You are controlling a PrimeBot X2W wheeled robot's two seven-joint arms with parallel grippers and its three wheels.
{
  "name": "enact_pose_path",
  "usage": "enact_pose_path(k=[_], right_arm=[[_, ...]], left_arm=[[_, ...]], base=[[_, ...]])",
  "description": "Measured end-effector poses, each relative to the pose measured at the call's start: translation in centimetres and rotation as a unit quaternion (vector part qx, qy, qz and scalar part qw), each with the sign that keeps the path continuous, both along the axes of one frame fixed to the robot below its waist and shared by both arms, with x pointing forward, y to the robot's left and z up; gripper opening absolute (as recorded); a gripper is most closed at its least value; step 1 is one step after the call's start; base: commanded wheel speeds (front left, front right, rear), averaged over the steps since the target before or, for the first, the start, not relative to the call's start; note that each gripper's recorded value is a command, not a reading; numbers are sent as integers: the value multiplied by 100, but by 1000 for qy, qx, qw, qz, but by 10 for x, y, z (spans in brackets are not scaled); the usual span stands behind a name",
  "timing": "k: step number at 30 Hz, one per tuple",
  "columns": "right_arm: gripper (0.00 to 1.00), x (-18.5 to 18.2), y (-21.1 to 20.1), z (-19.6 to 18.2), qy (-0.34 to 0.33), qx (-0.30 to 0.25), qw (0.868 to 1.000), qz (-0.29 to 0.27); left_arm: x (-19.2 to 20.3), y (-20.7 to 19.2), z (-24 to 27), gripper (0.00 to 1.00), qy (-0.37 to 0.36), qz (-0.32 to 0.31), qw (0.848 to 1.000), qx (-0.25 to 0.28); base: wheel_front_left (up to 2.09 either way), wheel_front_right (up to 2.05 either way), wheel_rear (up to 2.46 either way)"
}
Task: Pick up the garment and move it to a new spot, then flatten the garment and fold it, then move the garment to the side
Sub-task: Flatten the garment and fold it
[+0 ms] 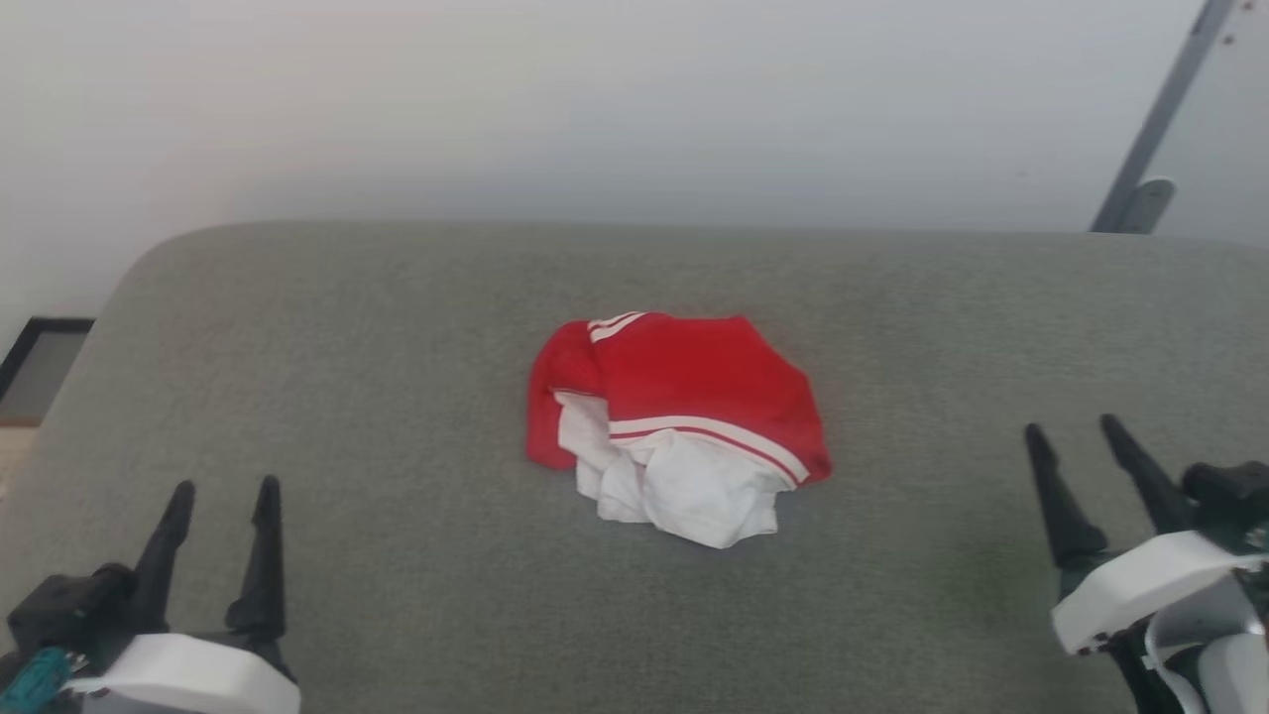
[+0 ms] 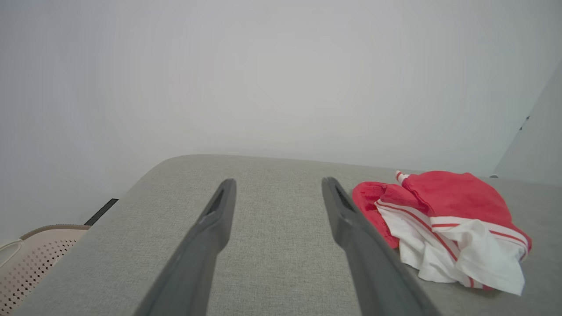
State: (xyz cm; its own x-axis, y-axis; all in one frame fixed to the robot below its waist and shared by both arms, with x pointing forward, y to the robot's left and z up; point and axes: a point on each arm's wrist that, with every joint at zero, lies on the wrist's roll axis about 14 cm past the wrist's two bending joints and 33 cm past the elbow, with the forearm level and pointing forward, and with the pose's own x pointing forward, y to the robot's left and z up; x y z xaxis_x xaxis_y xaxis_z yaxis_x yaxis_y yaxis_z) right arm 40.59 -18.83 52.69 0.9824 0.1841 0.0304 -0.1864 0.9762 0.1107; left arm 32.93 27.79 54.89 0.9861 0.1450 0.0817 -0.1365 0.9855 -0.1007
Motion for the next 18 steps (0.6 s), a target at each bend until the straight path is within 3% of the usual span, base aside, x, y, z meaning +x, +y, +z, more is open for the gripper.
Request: enact_pose_path(k=[8, 18], right_arm=[[100, 7, 75, -23, 64, -20, 988, 139], [100, -1, 136, -70, 182, -66, 939, 285]], left_arm=[[-1, 1, -3, 100, -1, 20, 1000, -9], [0, 7, -24, 100, 12, 56, 998, -30]], base=[[0, 0, 0], [0, 0, 0]])
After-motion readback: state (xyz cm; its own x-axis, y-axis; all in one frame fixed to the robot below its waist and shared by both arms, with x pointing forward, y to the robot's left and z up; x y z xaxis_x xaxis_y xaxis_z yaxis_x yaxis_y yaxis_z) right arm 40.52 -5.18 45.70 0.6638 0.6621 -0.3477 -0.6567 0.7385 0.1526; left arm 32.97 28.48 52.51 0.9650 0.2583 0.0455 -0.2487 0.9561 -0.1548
